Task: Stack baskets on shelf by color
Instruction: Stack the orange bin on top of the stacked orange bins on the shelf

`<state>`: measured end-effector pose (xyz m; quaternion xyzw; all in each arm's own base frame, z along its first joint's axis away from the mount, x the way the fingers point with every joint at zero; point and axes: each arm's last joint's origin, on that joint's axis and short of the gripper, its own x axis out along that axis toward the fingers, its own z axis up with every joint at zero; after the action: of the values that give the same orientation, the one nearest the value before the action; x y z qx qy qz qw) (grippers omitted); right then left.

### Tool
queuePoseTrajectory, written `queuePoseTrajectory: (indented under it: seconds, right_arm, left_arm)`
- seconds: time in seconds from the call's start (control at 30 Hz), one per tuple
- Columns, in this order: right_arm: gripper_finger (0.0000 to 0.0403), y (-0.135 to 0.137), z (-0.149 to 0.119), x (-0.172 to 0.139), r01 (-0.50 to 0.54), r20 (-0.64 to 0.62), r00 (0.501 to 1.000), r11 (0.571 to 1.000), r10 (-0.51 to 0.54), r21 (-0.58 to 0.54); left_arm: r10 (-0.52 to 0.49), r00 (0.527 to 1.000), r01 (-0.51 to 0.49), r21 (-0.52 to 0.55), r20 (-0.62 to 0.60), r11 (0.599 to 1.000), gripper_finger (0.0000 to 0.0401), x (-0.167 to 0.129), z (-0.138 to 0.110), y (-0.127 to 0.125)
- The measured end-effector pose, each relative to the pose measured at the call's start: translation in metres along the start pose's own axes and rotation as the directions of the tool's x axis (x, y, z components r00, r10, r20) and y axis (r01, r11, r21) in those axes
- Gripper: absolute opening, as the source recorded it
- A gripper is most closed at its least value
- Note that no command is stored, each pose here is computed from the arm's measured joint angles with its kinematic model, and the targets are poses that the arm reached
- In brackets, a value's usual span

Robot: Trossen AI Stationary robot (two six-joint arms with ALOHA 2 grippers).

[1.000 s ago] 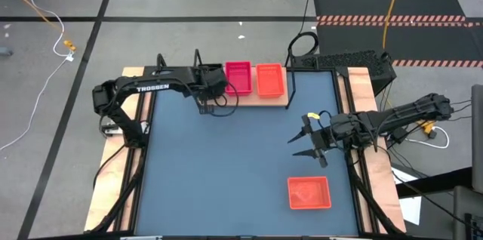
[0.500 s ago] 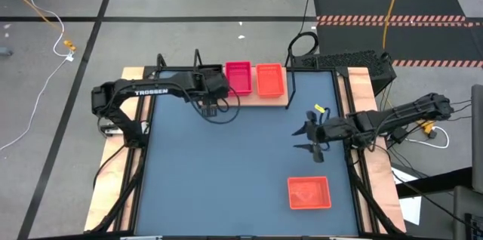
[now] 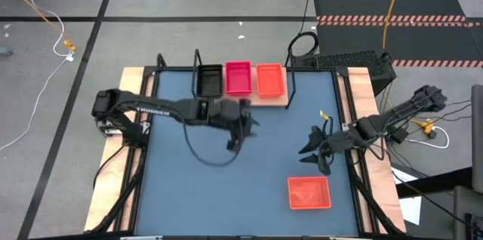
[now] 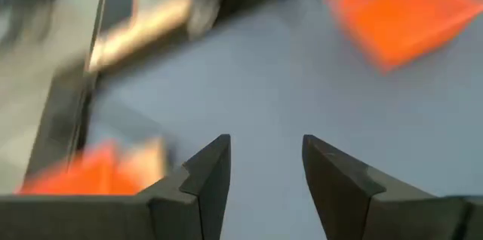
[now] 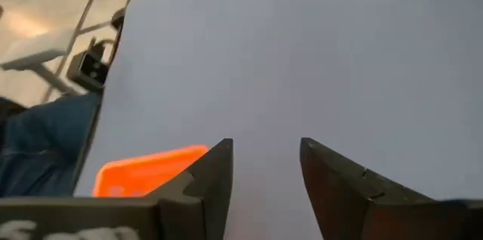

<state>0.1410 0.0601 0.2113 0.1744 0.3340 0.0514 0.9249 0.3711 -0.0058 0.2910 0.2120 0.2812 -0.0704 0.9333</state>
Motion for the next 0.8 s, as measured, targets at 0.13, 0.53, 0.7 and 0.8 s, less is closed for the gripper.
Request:
queuePoseTrajectory:
  seconds: [0.13, 0.53, 0.7, 0.8]
  right_arm:
    - [0.0138, 0.006, -0.01, -0.002, -0.014, -0.071, 0.997, 0.999, 0.016, 0.03]
    - [0.0137, -0.008, -0.017, -0.006, 0.104, -0.135, 0.983, 0.982, -0.126, -0.157]
    - [0.0137, -0.01, -0.016, -0.007, 0.102, -0.131, 0.984, 0.983, -0.122, -0.152]
    - [0.0137, -0.011, -0.016, -0.008, 0.093, -0.14, 0.983, 0.983, -0.115, -0.156]
  left_arm:
    - [-0.031, 0.973, -0.004, 0.15, 0.23, 0.989, 0.0153, 0.019, 0.028, -0.031]
    - [-0.366, 0.876, 0.218, 0.419, 0.315, 0.881, 0.0138, 0.152, 0.02, -0.086]
    - [-0.448, 0.859, 0.266, 0.533, 0.246, 0.803, 0.0138, 0.189, 0.023, -0.106]
    - [-0.473, 0.861, 0.292, 0.58, 0.188, 0.761, 0.0138, 0.202, 0.025, -0.112]
